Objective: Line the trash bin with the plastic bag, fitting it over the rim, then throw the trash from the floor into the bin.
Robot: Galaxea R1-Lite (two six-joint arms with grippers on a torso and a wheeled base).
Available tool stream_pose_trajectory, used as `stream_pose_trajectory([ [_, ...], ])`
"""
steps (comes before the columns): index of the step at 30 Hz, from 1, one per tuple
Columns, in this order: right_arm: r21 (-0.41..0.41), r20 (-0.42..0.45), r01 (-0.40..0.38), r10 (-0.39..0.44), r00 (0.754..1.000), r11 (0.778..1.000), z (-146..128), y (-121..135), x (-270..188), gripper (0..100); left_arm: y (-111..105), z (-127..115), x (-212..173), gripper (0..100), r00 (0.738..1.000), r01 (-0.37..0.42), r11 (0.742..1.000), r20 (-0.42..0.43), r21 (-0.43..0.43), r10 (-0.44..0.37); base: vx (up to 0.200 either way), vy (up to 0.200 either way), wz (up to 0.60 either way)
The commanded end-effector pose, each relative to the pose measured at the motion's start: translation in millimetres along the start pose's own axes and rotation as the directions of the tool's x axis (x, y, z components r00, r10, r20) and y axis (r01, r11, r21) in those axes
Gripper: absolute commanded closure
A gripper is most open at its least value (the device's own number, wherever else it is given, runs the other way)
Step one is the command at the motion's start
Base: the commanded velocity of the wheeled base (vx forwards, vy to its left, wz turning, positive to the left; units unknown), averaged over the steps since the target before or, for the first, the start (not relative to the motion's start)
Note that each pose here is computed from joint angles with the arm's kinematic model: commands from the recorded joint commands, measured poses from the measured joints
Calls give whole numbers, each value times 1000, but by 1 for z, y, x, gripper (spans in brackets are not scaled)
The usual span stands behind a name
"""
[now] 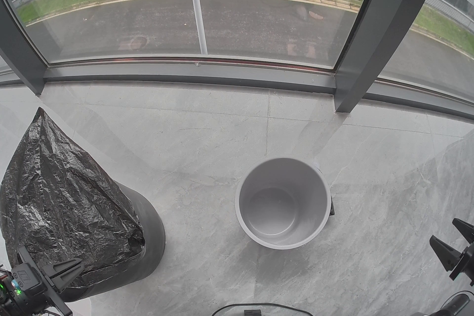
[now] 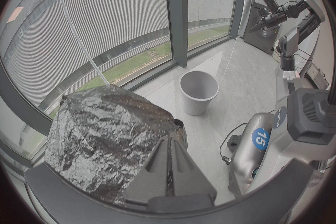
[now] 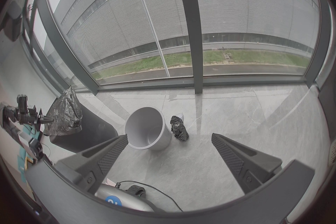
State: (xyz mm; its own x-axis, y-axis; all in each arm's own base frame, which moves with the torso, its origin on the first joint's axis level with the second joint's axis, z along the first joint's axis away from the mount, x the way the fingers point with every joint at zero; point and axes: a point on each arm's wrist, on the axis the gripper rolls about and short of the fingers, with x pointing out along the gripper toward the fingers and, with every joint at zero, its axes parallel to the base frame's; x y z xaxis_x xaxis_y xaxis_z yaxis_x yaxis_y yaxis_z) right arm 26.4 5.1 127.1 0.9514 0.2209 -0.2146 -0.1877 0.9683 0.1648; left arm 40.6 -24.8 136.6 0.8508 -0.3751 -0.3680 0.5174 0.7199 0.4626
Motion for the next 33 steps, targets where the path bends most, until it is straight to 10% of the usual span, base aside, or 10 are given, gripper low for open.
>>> stream_pose_trajectory([
  [1, 46, -73, 14, -11, 997, 999, 7, -2, 13, 0, 0, 10, 7, 100, 999, 35, 999, 1, 5, -35, 0, 0, 0],
  [16, 176, -102, 80, -62, 993, 981, 11, -6, 22, 0, -4, 14, 23, 100, 997, 81, 994, 1, -67, -81, 0, 0, 0],
  [17, 178, -101, 87, -69, 992, 980, 11, -6, 22, 0, -5, 12, 23, 0, 996, 88, 994, -4, -58, -89, 0, 0, 0],
  [33, 185, -102, 109, -91, 991, 977, 13, -8, 23, 0, -22, 4, 32, 0, 975, 220, 944, -70, 248, -209, 0, 0, 0],
])
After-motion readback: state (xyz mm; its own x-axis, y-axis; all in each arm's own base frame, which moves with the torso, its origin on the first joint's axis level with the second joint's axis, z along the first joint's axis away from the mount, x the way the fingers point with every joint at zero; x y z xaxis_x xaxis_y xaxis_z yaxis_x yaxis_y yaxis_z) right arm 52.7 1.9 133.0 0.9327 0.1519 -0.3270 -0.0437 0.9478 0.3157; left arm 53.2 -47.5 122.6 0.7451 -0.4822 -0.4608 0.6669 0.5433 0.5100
